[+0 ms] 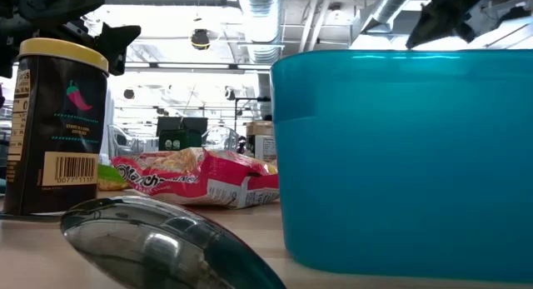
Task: Pick & Place Food Item
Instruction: Put the orange seasoning pack into the blue bin
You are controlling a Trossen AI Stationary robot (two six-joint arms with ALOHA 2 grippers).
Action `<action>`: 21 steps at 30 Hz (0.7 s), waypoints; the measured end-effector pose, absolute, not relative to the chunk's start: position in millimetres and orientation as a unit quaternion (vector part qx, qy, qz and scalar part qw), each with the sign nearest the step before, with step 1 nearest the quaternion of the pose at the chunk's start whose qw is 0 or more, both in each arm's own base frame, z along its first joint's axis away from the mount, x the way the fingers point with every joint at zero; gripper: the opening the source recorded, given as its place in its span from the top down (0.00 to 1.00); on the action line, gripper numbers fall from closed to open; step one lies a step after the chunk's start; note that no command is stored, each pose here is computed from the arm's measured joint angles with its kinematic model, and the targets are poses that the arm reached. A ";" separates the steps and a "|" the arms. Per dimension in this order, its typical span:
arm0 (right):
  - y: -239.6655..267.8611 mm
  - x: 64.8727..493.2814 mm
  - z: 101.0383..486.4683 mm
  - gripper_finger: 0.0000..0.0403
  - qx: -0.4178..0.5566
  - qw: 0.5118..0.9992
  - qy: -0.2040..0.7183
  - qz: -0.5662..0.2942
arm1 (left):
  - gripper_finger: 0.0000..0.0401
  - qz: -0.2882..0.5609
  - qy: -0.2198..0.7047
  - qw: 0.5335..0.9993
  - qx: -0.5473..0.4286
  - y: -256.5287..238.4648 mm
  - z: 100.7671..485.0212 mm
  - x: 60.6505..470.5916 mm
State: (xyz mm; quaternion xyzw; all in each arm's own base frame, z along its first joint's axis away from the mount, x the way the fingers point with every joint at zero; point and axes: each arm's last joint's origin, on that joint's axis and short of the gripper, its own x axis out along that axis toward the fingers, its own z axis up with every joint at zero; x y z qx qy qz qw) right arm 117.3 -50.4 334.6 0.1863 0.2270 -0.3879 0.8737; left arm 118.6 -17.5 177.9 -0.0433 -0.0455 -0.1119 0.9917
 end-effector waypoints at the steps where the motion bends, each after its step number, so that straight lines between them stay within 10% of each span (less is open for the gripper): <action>1: -52.5 120.2 332.9 1.00 0.193 0.874 0.237 -0.377 | 0.33 -0.112 -0.045 0.992 -0.043 -17.5 177.9 118.6; 21: -113.8 155.0 299.0 1.00 0.240 0.833 0.339 -0.365 | 0.33 -0.112 -0.046 0.992 -0.043 -17.5 177.9 118.6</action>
